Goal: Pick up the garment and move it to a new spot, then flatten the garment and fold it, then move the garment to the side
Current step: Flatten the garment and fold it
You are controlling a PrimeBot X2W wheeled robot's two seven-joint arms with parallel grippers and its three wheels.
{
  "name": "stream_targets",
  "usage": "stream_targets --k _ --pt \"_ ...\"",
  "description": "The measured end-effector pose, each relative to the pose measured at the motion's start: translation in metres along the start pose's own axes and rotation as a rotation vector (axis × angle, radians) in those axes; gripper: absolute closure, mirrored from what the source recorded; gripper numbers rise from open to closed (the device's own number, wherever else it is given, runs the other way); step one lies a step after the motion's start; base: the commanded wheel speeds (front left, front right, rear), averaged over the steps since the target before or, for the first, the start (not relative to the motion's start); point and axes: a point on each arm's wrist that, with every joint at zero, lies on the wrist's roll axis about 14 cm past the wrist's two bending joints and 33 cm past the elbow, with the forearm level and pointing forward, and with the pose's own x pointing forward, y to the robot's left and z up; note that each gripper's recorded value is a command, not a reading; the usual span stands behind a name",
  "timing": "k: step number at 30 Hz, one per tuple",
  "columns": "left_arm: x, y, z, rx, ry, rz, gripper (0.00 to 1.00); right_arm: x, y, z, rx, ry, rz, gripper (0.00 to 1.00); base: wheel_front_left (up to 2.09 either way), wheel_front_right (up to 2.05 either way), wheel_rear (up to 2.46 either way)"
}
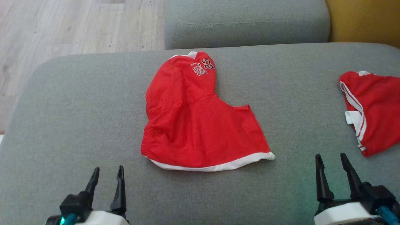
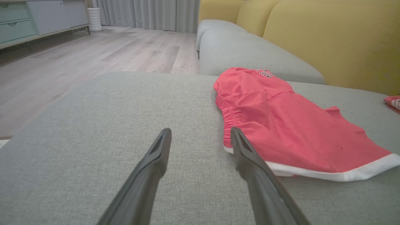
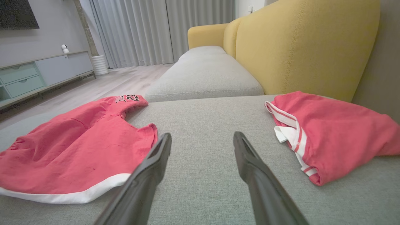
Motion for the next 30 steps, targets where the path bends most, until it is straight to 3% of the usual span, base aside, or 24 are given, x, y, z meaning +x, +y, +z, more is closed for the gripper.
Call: stream_targets --k 5,10,17,23,30 --pt "0.003 -0.007 -0.008 0.001 0.029 -0.030 0.00 0.001 0.006 -0.003 0.046 0.007 0.010 0.00 0.00 0.00 0.00" --pt "0.012 -0.012 -0.015 0.018 0.054 -0.056 0.00 0.018 0.036 -0.016 0.063 0.055 0.101 0.00 0.00 0.00 0.00" --pt "0.040 -0.017 -0.009 0.031 0.036 -0.084 0.00 0.049 0.065 -0.044 0.035 0.246 0.201 0.00 0.00 0.00 0.00" --pt "0.048 -0.016 -0.014 0.030 0.055 -0.083 0.00 0.050 0.073 -0.083 -0.028 0.453 0.243 0.00 0.00 0.00 0.00" --pt "0.040 -0.031 -0.058 0.043 0.197 -0.167 0.00 0.051 0.073 -0.097 -0.031 0.505 0.245 0.00 0.00 0.00 0.00"
